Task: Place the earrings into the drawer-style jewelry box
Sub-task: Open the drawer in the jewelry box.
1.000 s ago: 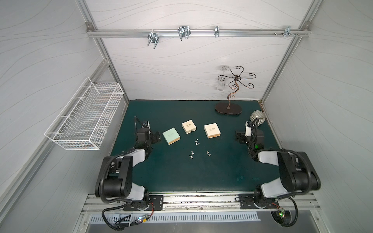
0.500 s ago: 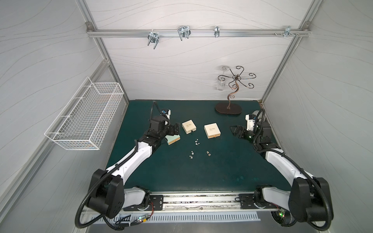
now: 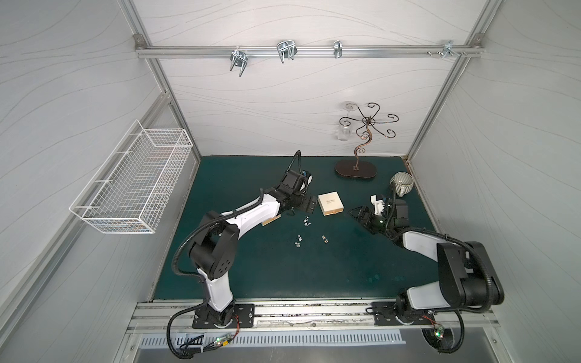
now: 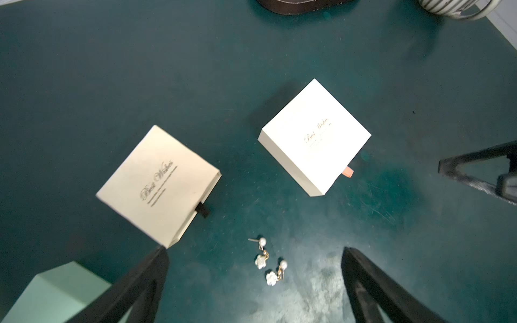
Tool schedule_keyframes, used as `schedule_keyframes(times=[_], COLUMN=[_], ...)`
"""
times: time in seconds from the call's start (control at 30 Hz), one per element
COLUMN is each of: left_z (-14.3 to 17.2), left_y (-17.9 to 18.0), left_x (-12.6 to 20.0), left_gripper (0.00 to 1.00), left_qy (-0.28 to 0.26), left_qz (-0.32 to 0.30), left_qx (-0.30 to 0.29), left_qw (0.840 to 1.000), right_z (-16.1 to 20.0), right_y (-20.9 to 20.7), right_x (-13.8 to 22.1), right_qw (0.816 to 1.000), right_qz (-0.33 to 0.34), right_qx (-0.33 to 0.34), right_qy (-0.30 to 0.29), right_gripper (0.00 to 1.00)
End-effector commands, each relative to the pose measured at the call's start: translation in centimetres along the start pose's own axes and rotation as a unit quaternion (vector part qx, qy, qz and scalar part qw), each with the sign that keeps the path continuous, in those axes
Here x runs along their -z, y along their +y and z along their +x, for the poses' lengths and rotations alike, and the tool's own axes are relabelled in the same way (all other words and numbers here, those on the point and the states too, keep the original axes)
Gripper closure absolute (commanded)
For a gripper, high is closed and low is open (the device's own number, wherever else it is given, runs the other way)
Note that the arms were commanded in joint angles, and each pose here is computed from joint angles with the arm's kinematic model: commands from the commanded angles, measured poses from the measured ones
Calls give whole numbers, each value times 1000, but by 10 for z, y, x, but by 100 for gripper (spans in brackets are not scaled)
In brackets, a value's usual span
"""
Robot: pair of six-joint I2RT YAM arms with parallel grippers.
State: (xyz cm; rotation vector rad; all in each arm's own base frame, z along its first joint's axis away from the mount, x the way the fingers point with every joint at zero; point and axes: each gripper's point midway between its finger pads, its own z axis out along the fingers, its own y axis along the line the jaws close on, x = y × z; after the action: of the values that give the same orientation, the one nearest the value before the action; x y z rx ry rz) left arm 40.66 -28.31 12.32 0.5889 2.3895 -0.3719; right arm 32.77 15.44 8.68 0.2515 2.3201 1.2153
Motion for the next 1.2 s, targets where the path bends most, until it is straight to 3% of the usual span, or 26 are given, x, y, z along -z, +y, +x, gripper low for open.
schedule_keyframes(times=[0.0, 0.27, 0.4, 0.77, 1.17], left_z=[-15, -39, -45, -52, -44], left_y=[-10, -19, -30, -54, -45], left_x=[-10, -40, -51, -77, -98], left_gripper=[1, 1, 1, 1, 1], left_qy=[7, -3, -4, 9, 24], left_qz=[7, -6, 0, 8, -21], left_qx=[-22, -35, -37, -25, -7], left_qw=[1000, 999, 999, 1000, 999], right_z=[7, 10, 11, 10, 8], right_y=[10, 8, -2, -14, -12], right_x=[-11, -34, -42, -54, -67], right_qw=[999, 995, 995, 994, 992], right_qz=[-39, -84, -69, -65, -85], right_qx=[-15, -42, -56, -77, -90], right_qy=[15, 37, 44, 40, 38], right_gripper=[13, 34, 43, 52, 58])
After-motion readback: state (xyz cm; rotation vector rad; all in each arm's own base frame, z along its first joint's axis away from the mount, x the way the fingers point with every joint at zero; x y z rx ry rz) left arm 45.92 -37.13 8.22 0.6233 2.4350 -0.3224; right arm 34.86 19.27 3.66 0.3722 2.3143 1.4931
